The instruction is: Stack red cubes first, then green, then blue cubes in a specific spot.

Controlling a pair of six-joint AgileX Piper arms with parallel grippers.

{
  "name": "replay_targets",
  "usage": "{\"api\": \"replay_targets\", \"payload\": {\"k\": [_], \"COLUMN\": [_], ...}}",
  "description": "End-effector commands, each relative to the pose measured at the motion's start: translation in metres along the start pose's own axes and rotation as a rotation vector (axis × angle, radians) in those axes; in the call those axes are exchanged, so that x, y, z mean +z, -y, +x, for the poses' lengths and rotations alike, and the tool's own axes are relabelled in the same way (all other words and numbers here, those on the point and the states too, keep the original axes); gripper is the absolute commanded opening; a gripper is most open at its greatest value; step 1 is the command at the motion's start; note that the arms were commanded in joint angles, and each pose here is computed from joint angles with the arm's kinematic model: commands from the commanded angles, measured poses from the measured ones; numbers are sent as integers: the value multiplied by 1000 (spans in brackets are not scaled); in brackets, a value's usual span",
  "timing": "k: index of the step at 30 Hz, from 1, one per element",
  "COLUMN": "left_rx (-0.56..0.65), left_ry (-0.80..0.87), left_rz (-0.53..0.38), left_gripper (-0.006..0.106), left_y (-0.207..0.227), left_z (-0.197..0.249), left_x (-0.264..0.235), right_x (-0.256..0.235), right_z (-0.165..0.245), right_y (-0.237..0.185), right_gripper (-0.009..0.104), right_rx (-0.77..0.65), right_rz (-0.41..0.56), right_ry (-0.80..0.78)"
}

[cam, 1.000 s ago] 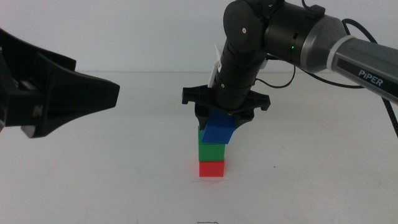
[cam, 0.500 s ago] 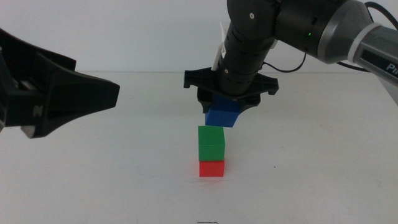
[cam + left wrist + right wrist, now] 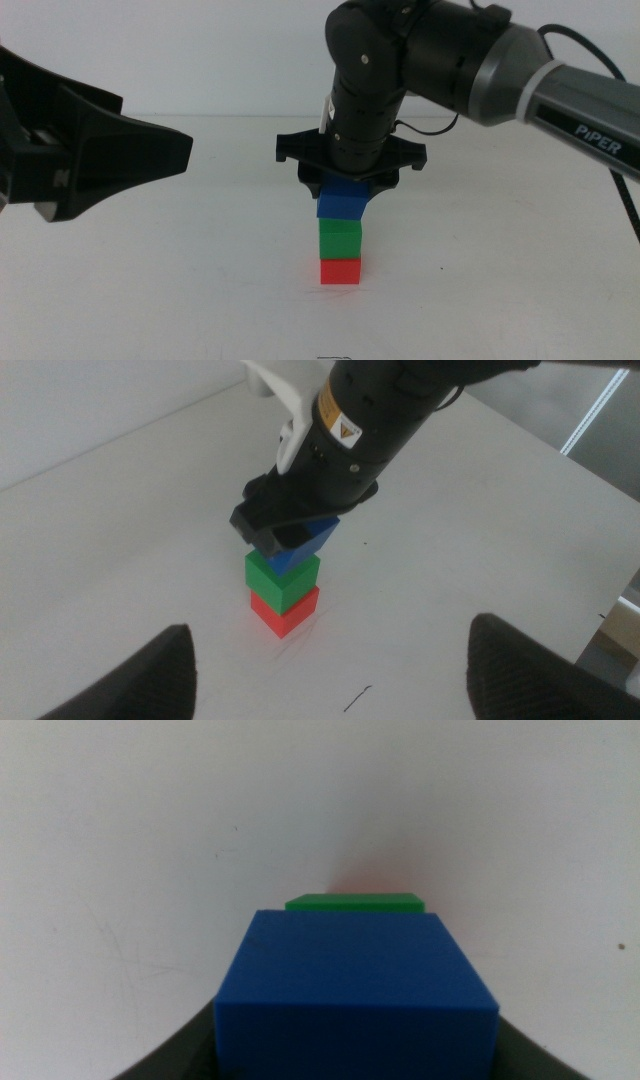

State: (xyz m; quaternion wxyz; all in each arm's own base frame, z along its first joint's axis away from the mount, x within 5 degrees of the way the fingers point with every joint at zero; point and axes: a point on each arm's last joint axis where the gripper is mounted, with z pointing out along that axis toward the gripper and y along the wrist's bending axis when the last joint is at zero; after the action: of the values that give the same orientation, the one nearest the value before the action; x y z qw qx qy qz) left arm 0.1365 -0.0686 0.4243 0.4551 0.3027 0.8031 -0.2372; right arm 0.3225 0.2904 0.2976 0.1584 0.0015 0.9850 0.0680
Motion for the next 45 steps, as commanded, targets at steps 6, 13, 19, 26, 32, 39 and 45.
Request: {"api": "replay_targets", "payload": {"k": [6,13,19,26,32,39,45], "left_rx": [-6,-6,-6,-6,-6,-6,-7], "left_ry": [87,87,87,87,87,87,86], "left_rz": [2,2,2,2,2,2,2], "left_gripper": [91,91,91,91,91,91,91], "left_y": [3,3,3,3,3,3,3], "left_z": [-12,-12,-12,-12,-12,-12,-12], "left_x": [-6,-6,-6,-6,-6,-6,-5], "right_x": [-22,-15,-6,-6,-20,-80,-143], "right_z": [0,0,-1,-1,0,-5,-10], "right_y": [2,1,0,0,1,6,34], "right_gripper": [-1,-1,42,68,76,76,76], "right_rx": [-3,-5,-13,-19,-15,-27,-65], "right_rz": [20,31,46,50,25,-64,-98], "right_ry": [25,14,4,13,26,154,315]}}
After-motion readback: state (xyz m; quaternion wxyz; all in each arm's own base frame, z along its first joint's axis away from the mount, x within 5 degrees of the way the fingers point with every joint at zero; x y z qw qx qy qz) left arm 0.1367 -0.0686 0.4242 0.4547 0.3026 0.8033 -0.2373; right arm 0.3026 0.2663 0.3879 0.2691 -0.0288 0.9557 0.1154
